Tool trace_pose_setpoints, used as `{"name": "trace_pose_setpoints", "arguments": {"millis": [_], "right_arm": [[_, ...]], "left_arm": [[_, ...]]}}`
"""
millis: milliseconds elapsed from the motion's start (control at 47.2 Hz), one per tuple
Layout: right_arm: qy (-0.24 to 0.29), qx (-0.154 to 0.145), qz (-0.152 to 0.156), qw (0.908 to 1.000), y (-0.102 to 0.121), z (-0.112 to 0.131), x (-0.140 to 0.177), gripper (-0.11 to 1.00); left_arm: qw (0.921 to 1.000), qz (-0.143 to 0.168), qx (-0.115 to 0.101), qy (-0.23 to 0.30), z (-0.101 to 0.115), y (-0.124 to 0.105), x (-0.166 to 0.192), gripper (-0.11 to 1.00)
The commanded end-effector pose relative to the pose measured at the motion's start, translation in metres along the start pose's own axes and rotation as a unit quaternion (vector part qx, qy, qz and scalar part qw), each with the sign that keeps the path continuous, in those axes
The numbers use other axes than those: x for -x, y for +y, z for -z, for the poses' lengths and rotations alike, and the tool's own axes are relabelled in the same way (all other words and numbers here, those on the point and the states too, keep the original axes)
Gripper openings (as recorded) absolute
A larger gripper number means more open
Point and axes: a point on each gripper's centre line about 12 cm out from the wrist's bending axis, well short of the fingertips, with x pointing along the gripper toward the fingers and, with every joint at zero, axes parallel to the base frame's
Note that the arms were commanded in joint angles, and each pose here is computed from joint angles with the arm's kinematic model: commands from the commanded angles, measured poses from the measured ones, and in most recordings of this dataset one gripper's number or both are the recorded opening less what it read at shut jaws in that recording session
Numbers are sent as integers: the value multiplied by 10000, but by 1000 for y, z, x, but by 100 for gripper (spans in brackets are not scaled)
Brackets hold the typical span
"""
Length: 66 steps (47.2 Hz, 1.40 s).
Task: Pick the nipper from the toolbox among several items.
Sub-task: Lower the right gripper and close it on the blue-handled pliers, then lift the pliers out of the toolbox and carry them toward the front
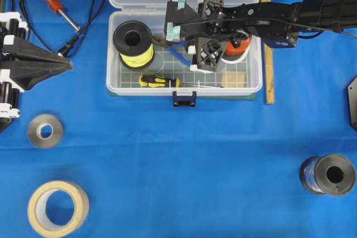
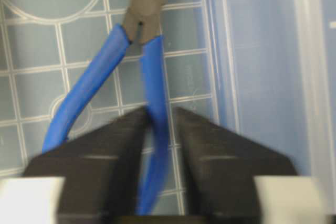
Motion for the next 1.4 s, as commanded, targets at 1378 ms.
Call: {"name": "trace_pose_setpoints", "arguments": {"millis": [1378], "right_arm": [[-1696,483,-1572,9717,166,-8,164,13]], "left_arm": [[10000,-56,29,-17,-3,2,0,0]]}}
